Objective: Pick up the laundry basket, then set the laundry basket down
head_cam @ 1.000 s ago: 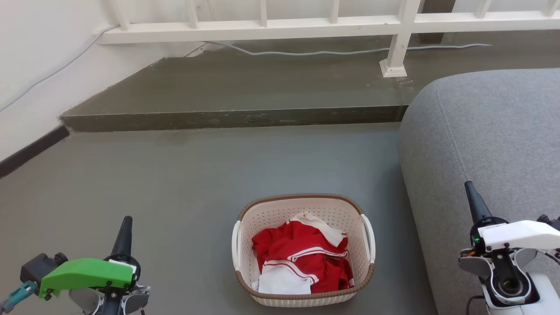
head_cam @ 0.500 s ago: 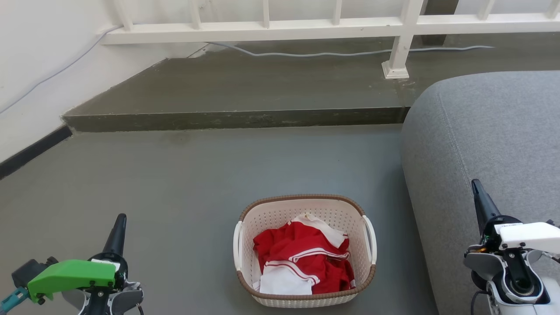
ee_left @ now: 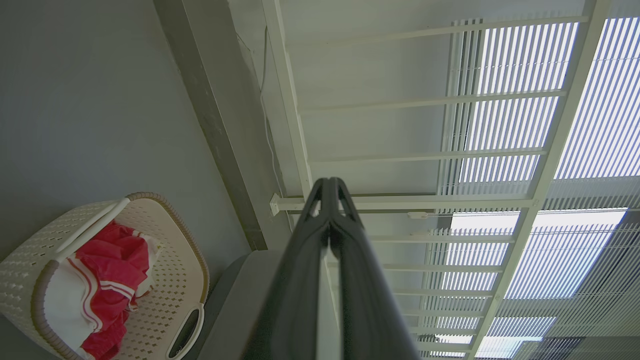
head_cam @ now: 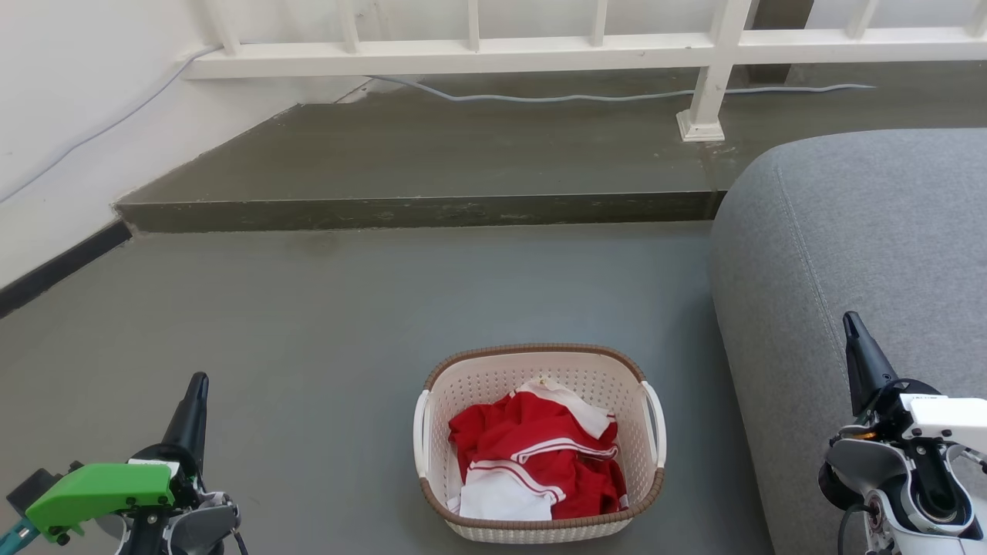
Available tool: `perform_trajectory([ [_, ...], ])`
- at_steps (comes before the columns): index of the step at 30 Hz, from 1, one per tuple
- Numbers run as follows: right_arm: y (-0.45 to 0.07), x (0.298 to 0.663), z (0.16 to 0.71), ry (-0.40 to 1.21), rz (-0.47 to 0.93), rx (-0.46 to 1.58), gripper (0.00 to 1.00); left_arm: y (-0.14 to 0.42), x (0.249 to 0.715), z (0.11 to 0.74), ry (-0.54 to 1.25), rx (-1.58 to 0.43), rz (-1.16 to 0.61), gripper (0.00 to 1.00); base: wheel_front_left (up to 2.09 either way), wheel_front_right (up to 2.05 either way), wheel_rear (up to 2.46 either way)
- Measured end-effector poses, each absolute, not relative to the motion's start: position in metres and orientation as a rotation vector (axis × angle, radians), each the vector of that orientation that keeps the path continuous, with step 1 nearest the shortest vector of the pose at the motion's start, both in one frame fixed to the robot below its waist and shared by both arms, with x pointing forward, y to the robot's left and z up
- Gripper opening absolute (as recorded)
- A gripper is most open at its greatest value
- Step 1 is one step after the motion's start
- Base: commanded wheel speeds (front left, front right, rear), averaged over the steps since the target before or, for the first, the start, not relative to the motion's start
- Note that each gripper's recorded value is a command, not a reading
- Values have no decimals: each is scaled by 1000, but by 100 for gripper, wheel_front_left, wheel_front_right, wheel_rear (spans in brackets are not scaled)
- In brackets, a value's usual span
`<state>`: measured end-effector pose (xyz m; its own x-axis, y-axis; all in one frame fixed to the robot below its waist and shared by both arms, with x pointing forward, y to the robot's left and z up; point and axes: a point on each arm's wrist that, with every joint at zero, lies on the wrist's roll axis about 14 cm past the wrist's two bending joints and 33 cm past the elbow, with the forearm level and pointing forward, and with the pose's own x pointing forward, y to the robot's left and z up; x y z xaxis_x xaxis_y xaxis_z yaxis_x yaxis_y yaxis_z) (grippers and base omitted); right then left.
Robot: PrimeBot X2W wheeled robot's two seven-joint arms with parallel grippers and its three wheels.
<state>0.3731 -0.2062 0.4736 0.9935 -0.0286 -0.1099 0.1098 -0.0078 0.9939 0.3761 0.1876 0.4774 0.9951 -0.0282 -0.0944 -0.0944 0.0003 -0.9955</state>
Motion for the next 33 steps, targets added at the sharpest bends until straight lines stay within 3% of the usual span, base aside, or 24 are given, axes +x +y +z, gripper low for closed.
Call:
perform_trajectory([
  [33, -207, 373, 475, 57, -106, 1580, 0, 188, 376, 478, 92, -1574, 51, 0, 0, 0, 0],
])
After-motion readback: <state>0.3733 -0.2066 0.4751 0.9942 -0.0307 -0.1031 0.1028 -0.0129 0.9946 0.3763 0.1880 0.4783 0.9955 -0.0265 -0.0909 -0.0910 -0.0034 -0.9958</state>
